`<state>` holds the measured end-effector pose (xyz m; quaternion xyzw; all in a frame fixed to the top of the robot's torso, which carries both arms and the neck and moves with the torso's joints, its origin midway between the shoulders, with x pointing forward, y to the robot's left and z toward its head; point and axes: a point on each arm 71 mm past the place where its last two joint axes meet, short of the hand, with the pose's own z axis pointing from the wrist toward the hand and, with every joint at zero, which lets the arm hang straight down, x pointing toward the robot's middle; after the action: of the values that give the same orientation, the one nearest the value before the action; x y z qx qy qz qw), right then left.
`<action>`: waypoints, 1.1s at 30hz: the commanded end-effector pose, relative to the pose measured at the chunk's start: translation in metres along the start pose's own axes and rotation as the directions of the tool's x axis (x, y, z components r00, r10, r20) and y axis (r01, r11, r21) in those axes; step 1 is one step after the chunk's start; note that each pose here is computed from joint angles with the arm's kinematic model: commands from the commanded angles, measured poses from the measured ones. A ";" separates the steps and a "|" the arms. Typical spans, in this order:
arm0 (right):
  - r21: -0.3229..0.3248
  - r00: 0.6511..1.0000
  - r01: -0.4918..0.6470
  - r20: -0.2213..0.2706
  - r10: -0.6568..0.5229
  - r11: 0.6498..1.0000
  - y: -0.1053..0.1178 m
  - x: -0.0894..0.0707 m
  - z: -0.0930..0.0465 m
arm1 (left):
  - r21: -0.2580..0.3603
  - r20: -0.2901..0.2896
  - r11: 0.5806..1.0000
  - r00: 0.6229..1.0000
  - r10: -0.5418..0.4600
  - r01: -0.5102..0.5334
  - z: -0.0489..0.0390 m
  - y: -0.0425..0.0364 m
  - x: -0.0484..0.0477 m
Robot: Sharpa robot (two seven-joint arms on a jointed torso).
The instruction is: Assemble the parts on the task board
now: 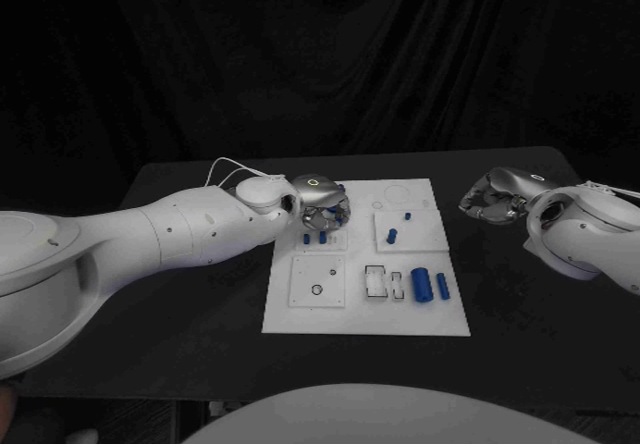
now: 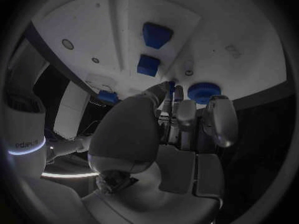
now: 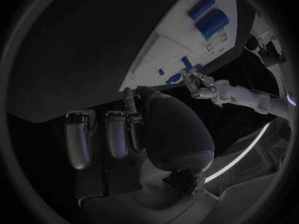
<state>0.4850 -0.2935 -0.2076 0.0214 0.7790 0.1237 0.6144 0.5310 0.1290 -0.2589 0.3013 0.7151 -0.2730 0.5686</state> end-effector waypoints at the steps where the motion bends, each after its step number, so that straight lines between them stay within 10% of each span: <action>1: 0.014 1.000 0.003 -0.003 -0.003 1.000 -0.003 0.000 -0.001 | 0.012 0.070 1.000 0.997 0.013 -0.014 -0.0068 0.0004 -0.0087; 13: 0.021 1.000 0.007 -0.006 -0.006 1.000 -0.004 0.000 0.000 | -0.013 0.054 1.000 0.998 0.019 -0.019 -0.0313 0.0129 -0.0333; 33: 0.017 1.000 0.008 -0.010 -0.008 1.000 -0.004 0.001 0.000 | -0.047 -0.022 0.999 1.000 -0.016 0.015 -0.0342 0.0154 -0.0072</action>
<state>0.4860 -0.2962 -0.2082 0.0222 0.7807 0.1194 0.6130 0.5221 0.1637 -0.2434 0.2873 0.7246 -0.2590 0.5704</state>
